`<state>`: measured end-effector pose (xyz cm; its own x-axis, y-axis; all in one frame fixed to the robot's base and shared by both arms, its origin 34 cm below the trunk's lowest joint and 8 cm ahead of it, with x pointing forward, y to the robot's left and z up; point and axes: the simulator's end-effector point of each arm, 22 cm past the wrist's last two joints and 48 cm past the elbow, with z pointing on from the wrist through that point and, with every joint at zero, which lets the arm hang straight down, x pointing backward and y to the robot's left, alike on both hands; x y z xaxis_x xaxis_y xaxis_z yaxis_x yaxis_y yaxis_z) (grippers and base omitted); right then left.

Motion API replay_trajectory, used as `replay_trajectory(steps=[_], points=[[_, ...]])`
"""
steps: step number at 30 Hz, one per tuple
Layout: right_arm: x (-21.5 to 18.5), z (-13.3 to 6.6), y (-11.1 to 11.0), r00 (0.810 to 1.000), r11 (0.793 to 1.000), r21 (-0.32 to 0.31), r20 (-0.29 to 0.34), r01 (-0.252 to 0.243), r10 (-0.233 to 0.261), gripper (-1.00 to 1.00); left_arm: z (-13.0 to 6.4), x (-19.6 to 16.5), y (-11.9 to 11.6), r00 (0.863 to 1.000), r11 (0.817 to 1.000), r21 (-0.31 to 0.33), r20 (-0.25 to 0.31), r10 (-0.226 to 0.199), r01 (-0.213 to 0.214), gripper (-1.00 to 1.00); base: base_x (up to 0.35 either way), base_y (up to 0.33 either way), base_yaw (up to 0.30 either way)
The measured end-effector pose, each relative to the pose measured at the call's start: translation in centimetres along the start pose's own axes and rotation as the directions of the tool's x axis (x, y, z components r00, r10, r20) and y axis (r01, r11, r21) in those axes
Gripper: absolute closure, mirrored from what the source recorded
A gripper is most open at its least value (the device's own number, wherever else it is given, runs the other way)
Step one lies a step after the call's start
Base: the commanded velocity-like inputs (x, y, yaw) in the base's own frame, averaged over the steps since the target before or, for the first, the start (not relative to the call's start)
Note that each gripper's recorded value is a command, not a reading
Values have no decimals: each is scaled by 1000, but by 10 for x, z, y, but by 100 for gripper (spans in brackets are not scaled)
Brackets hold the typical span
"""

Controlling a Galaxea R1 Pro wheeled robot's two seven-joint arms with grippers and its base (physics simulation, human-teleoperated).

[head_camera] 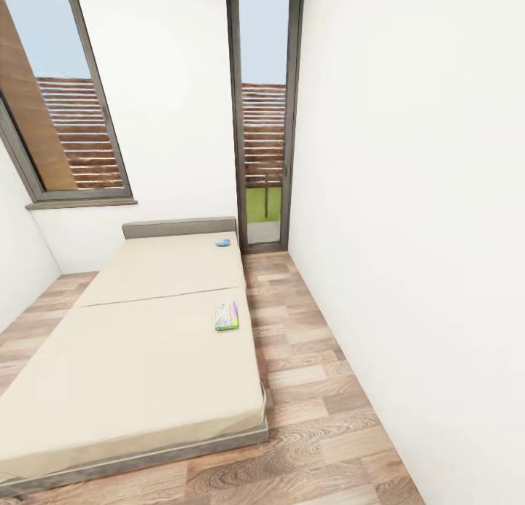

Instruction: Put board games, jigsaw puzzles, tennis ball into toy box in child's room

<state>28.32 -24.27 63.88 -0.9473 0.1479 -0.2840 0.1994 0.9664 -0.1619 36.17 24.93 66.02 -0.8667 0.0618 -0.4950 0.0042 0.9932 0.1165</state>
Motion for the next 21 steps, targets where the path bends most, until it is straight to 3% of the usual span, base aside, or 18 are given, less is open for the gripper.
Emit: replay_trajectory(steps=[16,21], points=[[0,0,1,1000,1000,-1,-1,2,-2,-100,0,0,0,1000,1000,1,0,0,0,-100,26,18,0],[0,0,1,1000,1000,-1,-1,2,-2,-100,0,0,-1,1000,1000,2,0,0,0,-100,1,-115,0]])
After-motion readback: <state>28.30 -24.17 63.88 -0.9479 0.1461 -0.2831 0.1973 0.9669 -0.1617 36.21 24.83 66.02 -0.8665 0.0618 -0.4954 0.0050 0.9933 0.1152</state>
